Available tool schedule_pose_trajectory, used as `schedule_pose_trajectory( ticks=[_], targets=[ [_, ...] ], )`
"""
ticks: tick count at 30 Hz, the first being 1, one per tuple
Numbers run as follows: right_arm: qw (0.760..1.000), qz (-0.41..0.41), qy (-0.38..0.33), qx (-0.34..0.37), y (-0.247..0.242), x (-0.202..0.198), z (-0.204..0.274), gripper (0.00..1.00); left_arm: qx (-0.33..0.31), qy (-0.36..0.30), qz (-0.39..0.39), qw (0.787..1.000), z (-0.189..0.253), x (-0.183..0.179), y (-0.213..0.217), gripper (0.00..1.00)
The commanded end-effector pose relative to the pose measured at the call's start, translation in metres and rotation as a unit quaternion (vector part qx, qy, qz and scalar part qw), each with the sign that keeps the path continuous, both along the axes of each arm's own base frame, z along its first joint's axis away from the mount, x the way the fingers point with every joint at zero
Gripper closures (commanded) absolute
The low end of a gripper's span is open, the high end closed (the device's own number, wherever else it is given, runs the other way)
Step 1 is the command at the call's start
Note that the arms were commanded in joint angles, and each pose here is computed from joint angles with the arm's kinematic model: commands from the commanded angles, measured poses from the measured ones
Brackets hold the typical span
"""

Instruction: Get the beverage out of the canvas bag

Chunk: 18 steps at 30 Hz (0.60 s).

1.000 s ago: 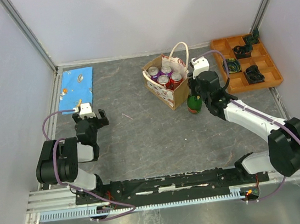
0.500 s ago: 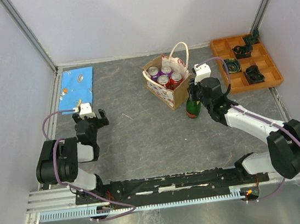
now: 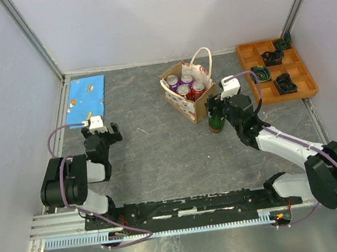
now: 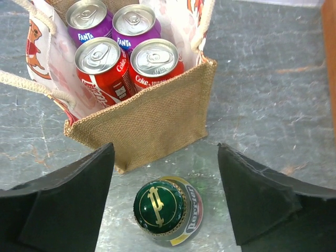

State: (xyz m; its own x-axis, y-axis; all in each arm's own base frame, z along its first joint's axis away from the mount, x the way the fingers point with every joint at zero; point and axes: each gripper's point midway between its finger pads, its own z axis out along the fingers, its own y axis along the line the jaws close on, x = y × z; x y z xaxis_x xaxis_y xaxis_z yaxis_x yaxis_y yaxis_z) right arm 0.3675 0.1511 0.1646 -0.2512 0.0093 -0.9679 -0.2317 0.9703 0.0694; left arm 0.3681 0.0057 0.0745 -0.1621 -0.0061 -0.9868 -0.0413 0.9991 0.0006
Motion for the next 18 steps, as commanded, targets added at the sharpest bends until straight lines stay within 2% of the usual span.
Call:
schedule_pose_trajectory(
  ticks=[1, 2, 6, 12, 14, 18],
  targets=[
    [0.999, -0.003, -0.039, 0.006, 0.001, 0.004, 0.028, 0.04, -0.005, -0.029, 0.000, 1.000, 0.017, 0.009, 0.000, 0.01],
    [0.999, -0.005, -0.041, 0.006, 0.001, 0.005, 0.029, 0.01, -0.005, -0.028, 0.000, 1.000, 0.016, 0.009, 0.000, 0.01],
    [0.998, -0.015, -0.059, 0.010, 0.001, 0.011, 0.049, 0.01, -0.005, -0.029, 0.000, 1.000, 0.017, 0.009, 0.000, 0.01],
    [0.995, -0.006, -0.099, 0.010, 0.012, 0.030, 0.121, 0.01, -0.005, -0.029, 0.001, 1.000, 0.017, 0.009, 0.000, 0.01],
    [0.995, -0.001, -0.101, 0.010, 0.018, 0.038, 0.143, 0.01, -0.005, -0.028, 0.001, 1.000, 0.017, 0.009, 0.000, 0.01],
    [0.998, 0.024, -0.062, -0.005, 0.038, 0.058, 0.166, 0.01, -0.005, -0.028, 0.001, 1.000, 0.017, 0.009, 0.000, 0.01]
  ],
)
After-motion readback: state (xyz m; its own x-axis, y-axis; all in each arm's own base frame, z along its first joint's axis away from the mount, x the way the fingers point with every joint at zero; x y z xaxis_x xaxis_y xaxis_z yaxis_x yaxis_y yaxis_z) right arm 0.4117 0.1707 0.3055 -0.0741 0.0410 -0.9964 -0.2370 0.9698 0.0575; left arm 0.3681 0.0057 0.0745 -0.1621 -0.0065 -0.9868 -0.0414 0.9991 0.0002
